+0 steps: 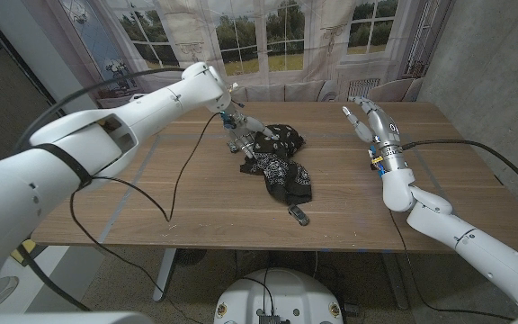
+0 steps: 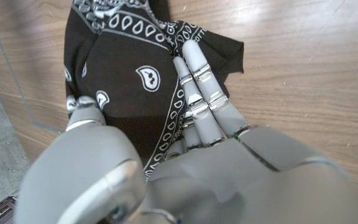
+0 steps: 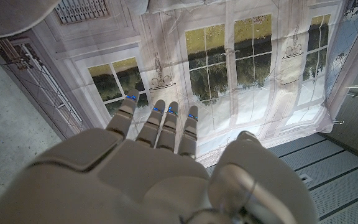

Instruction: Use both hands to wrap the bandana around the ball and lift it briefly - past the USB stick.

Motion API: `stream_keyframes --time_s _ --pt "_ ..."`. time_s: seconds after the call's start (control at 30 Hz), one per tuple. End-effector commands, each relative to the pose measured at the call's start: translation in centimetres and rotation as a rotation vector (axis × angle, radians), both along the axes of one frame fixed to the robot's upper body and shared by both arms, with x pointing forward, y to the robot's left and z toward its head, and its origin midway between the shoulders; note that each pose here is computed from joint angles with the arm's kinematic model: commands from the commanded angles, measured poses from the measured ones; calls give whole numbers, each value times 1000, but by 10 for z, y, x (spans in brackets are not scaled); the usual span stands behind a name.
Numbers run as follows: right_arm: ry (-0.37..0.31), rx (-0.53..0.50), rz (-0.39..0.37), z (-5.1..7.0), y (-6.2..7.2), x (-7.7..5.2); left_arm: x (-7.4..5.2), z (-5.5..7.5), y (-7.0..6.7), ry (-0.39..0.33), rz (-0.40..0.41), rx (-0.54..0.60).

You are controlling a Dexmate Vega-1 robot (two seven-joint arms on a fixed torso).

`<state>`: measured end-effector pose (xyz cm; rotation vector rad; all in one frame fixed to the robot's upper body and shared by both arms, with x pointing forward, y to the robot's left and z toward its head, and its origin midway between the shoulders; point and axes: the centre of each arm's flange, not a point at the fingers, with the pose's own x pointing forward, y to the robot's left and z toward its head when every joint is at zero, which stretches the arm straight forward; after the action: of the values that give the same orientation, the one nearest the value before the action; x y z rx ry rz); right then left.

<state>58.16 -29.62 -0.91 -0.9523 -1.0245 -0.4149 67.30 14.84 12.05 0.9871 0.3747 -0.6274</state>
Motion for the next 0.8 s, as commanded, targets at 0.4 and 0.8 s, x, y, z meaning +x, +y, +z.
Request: stream_keyframes --time_s 0.4,0.8 --pt "-3 -2 4 0 5 0 -46 29 38 -111 29 -146" --pt "-3 -7 10 1 11 1 -99 51 49 -375 206 -101"
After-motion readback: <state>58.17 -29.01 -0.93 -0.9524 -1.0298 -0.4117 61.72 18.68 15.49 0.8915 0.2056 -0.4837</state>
